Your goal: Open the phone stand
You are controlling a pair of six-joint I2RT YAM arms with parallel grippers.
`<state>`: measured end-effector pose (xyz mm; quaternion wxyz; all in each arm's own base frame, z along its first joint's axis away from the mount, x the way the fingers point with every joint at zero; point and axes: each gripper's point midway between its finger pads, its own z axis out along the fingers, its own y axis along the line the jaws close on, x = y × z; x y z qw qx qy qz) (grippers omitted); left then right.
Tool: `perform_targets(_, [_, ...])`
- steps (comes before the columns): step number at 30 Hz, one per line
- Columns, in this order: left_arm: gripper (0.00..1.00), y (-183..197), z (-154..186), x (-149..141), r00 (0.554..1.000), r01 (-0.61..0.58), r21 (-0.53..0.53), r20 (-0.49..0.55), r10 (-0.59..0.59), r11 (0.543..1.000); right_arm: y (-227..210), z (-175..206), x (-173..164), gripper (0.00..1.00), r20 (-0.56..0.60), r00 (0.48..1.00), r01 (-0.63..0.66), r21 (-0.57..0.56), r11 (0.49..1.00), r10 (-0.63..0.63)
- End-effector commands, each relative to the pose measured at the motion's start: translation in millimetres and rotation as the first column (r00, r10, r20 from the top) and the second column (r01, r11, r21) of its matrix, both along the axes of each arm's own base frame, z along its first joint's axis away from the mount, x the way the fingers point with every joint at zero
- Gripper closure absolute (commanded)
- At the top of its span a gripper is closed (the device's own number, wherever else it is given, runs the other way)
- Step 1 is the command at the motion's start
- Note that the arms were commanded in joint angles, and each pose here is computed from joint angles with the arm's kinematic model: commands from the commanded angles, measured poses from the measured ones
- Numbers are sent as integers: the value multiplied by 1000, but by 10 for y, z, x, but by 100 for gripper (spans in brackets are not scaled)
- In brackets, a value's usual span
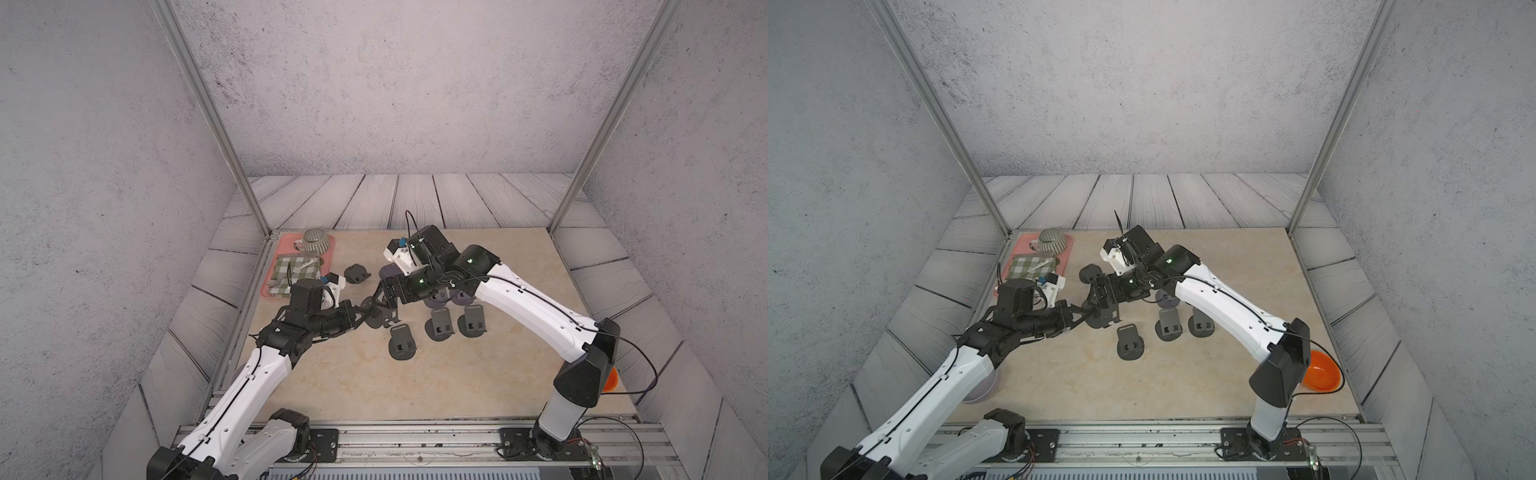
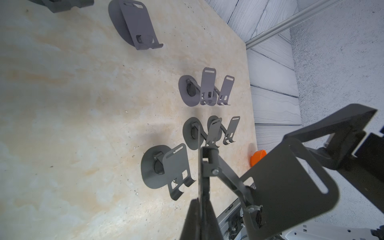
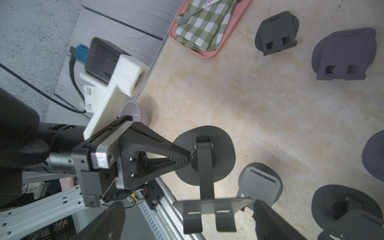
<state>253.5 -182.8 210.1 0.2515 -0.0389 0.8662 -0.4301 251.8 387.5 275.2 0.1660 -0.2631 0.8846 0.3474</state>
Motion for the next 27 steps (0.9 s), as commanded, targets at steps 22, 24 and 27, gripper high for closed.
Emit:
perform_targets(22, [37,16,126,12,999,-2,-12,42,2,1000,-58,-76,209,38,52,998,46,-102,994,-41])
perform_targets(24, [4,112,45,-14,999,-31,56,15,30,998,-96,-82,264,36,68,996,63,-128,990,-54])
perform_targets(27, [2,236,-65,-87,999,-45,147,-14,47,988,-150,-119,354,35,82,994,87,-174,981,-73])
